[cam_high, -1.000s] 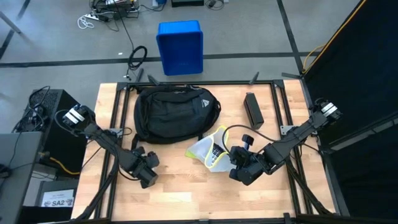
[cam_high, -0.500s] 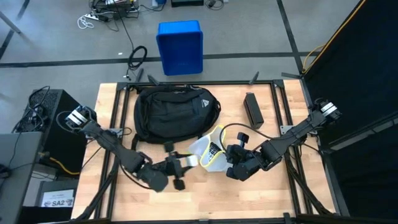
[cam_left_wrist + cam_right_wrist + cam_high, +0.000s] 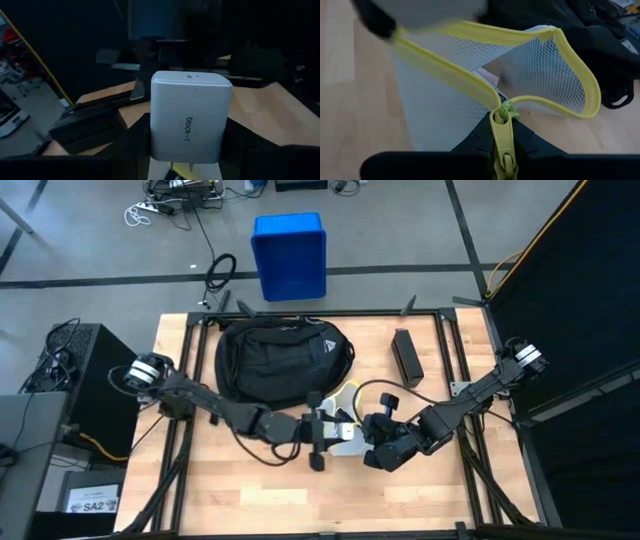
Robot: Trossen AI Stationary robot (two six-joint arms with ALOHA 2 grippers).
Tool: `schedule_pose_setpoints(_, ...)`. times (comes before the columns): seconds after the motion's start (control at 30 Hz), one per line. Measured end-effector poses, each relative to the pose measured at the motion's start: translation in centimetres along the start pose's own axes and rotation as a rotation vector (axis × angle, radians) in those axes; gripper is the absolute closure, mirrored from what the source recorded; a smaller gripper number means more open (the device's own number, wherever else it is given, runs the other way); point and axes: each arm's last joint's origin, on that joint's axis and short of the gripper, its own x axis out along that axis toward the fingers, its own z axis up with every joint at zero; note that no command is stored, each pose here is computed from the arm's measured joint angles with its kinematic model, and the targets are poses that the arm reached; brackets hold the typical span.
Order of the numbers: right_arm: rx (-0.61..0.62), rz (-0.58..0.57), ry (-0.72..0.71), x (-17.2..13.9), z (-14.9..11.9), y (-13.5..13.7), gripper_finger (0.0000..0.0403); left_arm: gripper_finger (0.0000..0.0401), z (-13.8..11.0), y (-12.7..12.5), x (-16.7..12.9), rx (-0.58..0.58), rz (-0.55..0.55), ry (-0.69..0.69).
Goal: Unpack backpack
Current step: Put the white charger adapter into the yellow zip bag
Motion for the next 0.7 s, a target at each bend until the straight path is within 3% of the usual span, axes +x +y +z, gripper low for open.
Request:
schedule_pose_setpoints(0.17, -0.027, -0.001, -0.001, 0.0, 0.0, 0.0, 0.0403, 0.0272, -0.6, 1.8, 1.1, 0.014, 0.021, -0.005)
schedule_pose_setpoints(0.47, -0.103, -0.006, -0.001, 0.1, 0.1, -0.1, 0.0403, 0.0272, -1.2, 4.7, 2.3, -0.032, -0.060, -0.022)
schedule_pose_setpoints(0.7, -0.115, -0.017, 0.002, 0.4, 0.3, -0.5, 0.0403, 0.0272, -1.5, 5.4, 2.6, -0.081, -0.091, -0.021)
